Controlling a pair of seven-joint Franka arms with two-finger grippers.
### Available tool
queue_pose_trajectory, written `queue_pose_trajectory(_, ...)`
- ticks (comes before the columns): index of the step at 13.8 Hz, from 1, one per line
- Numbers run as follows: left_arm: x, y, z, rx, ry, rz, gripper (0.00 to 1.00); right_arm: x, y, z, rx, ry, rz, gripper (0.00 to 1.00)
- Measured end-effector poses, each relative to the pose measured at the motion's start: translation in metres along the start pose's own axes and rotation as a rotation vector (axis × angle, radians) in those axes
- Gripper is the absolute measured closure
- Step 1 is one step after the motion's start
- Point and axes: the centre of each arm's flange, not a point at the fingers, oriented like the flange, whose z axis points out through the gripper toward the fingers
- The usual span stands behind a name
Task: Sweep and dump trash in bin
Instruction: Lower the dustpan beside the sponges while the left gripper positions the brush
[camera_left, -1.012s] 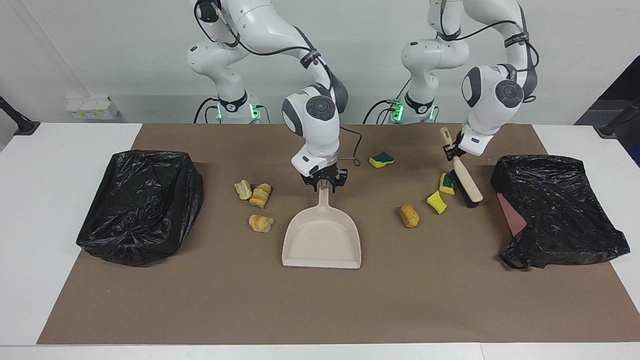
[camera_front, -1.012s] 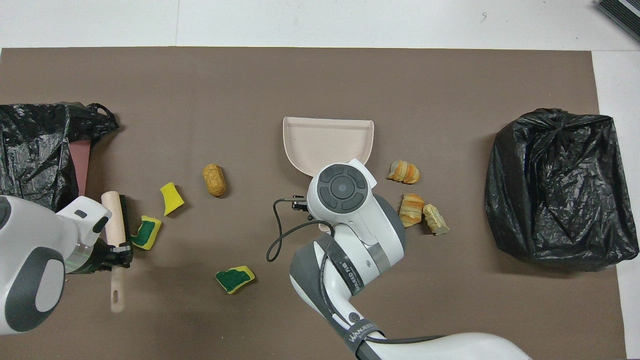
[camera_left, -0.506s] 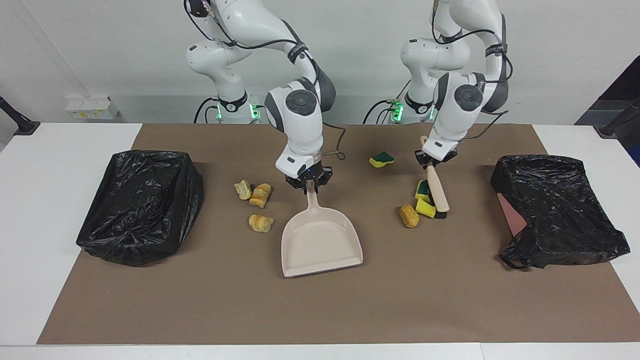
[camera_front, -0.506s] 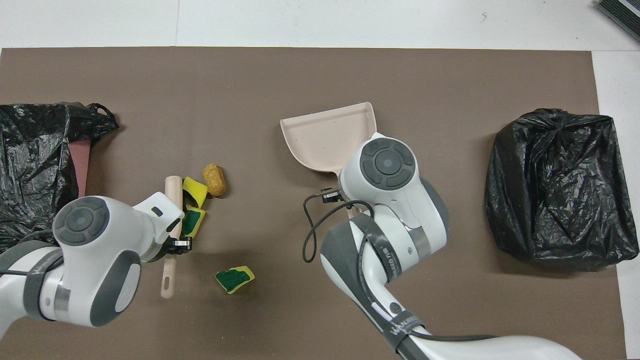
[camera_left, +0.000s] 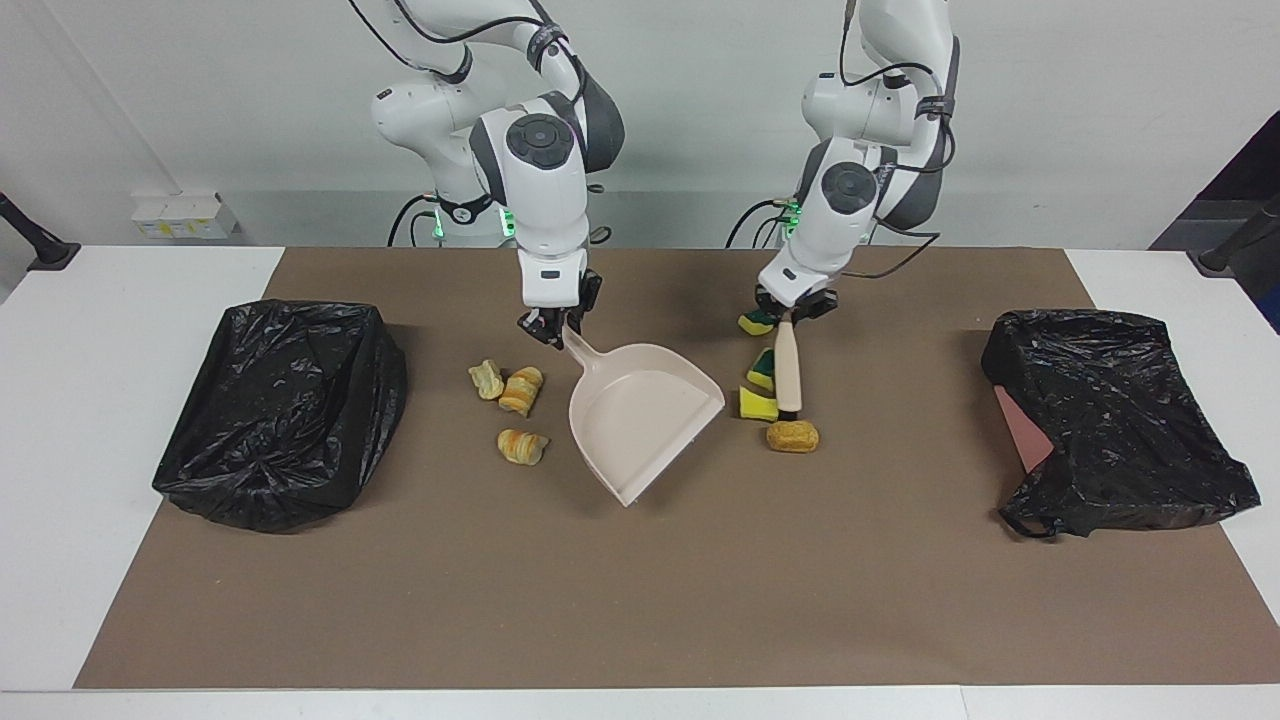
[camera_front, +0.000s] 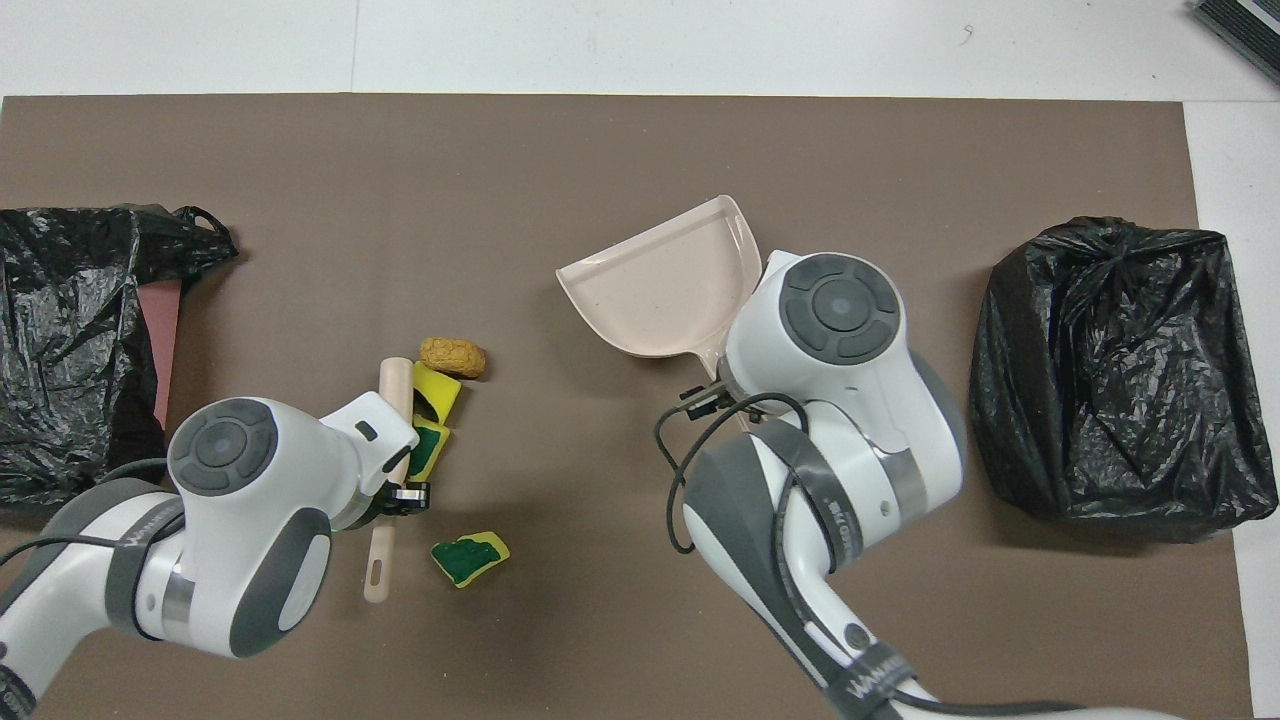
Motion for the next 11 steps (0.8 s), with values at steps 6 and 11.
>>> queue_pose_trajectory(6,0.000,0.014,-0.034,-0.015,-0.054,-0.117,0.74,-0.034,-0.017,0.047,-0.027,-0.012,-0.360,0.68)
queue_pose_trajectory(11,0.013,-0.023,-0.044,-0.036,-0.035,-0.201,0.74,-0.034,-0.030,0.065,-0.032,-0.009,-0.422,0.68)
